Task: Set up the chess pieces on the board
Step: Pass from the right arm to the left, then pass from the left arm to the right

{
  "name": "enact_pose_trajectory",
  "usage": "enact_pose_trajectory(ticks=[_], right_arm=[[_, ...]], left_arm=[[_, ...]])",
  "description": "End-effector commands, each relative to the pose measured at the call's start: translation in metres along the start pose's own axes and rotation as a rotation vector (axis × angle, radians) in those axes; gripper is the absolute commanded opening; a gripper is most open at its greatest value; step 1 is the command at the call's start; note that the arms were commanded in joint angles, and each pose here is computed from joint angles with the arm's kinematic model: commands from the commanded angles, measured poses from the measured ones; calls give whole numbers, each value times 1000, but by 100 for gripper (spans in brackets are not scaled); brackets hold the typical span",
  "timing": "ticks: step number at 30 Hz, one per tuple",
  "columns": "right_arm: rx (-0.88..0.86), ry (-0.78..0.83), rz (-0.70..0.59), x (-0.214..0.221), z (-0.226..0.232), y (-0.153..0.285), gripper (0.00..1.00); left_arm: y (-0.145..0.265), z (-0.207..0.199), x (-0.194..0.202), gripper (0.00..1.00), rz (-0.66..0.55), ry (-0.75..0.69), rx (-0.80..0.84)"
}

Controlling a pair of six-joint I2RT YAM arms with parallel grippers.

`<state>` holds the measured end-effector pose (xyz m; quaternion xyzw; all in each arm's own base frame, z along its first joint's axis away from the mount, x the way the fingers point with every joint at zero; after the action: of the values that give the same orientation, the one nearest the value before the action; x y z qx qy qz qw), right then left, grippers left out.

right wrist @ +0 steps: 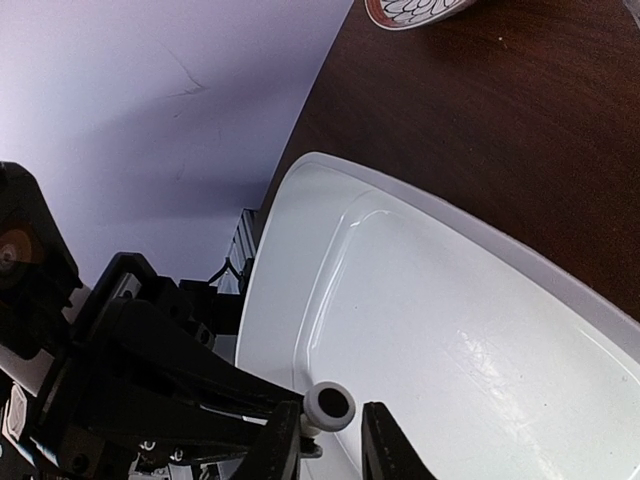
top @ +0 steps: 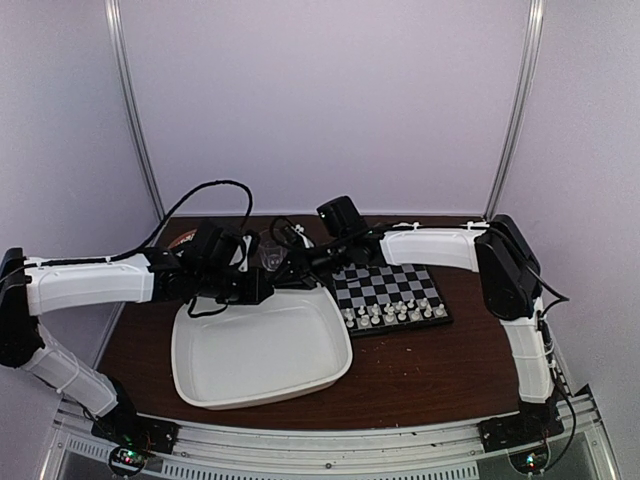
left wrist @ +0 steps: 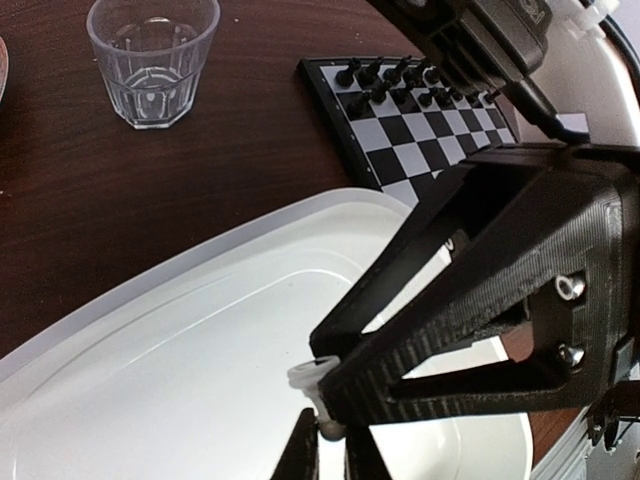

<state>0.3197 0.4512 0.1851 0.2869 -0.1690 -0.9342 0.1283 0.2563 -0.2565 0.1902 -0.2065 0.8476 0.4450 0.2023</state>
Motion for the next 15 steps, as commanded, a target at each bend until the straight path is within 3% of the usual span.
enact_pose_trajectory(ticks=[1, 9, 12, 15], right_arm=[[-35, 50, -27, -9, 27, 14, 28], [-6, 104, -38, -15, 28, 37, 49], [3, 174, -42, -18, 29, 55, 51], [37, 355, -4, -18, 34, 78, 50]], left_arm=[[13, -4, -14, 0, -60, -26, -5], [24, -5, -10, 0, -12, -92, 1], [25, -13, -8, 0, 71, -131, 87], [27, -14, -9, 0, 153, -121, 152]])
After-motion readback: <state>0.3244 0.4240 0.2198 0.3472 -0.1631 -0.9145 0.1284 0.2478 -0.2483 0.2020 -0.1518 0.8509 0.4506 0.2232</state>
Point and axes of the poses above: each gripper's point midway between its finger pads, its own y axis back along the fingers, its own z axis along the line the jaws close on, x = y × z, the point moved 6 cm from there along y, back along the fingers, and after that the axes turned 10 degrees about y, right-handed, at the moved point
